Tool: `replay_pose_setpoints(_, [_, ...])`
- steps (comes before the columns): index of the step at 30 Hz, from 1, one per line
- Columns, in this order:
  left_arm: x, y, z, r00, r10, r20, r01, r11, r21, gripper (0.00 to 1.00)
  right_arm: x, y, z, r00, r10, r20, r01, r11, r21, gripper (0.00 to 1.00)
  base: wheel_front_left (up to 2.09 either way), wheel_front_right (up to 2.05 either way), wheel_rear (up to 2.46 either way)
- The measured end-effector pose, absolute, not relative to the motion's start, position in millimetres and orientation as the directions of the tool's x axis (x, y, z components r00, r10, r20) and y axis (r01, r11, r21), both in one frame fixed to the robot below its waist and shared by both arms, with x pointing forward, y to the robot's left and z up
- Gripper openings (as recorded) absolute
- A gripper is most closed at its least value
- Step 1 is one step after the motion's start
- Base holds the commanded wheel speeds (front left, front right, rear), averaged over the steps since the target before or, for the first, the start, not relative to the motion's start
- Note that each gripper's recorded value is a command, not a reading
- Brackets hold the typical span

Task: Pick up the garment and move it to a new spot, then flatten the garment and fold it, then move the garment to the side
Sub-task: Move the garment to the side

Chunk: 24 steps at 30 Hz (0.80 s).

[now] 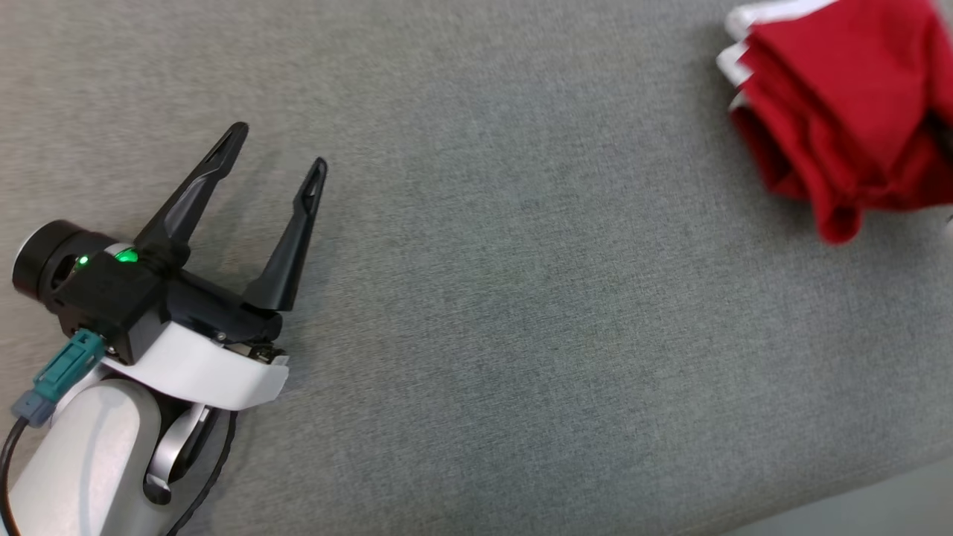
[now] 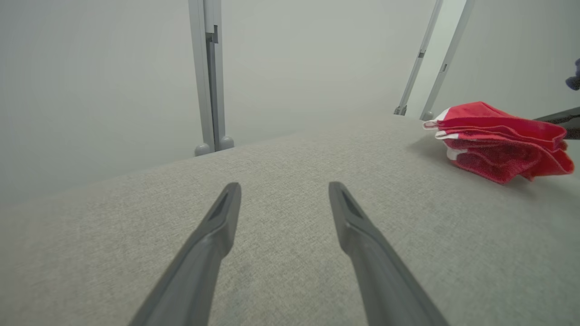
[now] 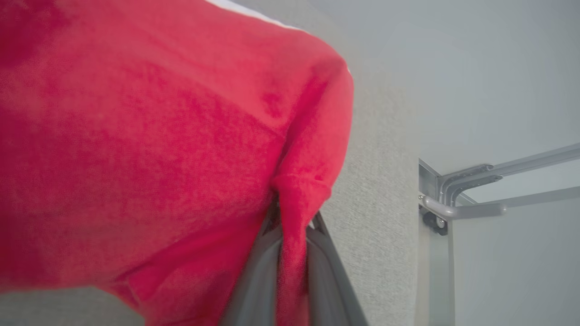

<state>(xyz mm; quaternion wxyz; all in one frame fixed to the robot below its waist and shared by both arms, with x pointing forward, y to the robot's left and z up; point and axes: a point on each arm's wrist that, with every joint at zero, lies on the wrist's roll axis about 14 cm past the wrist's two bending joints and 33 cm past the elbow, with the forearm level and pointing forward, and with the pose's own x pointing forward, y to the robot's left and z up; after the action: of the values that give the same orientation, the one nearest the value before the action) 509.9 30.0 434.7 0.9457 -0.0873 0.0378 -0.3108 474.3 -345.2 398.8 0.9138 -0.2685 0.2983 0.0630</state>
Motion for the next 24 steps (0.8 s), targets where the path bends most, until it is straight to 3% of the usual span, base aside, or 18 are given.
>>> replay_pose_setpoints(7, [515.2, 8.6, 412.8, 0.769, -0.639, -0.027, 0.617, 0.752, -0.231, 1.0, 473.9, -411.5, 404.4, 0.797, -0.217, -0.564, -0.196, 0.79, -0.581, 0.0, 0.0, 0.0, 0.0])
replay_pose_setpoints(17, [519.0, 15.0, 404.7, 0.782, -0.623, -0.032, 0.599, 0.764, -0.242, 1.0, 483.7, -435.2, 403.1, 0.801, -0.285, -0.527, -0.16, 0.746, -0.647, 0.0, 0.0, 0.0, 0.0])
replay_pose_setpoints(19, [519.4, 16.4, 404.7, 0.785, -0.619, -0.031, 0.595, 0.767, -0.24, 1.0, 484.1, -436.9, 401.5, 0.803, -0.294, -0.519, -0.138, 0.756, -0.641, 0.38, 0.0, 0.0, 0.0])
replay_pose_setpoints(20, [519.8, 17.0, 404.9, 0.787, -0.616, -0.03, 0.593, 0.77, -0.238, 1.0, 483.7, -438.8, 401.2, 0.802, -0.304, -0.514, -0.118, 0.764, -0.635, 0.74, 0.0, 0.0, 0.0])
replay_pose_setpoints(21, [519.9, 17.5, 405.3, 0.789, -0.614, -0.029, 0.592, 0.771, -0.236, 1.0, 483.4, -441.7, 402.4, 0.803, -0.313, -0.507, -0.103, 0.765, -0.636, 1.0, 0.0, 0.0, 0.0])
replay_pose_setpoints(24, [519.6, 18.6, 407.7, 0.793, -0.609, -0.025, 0.588, 0.774, -0.233, 1.0, 481.4, -447.0, 404.9, 0.809, -0.335, -0.483, -0.05, 0.78, -0.624, 1.0, 0.0, 0.0, 0.0])
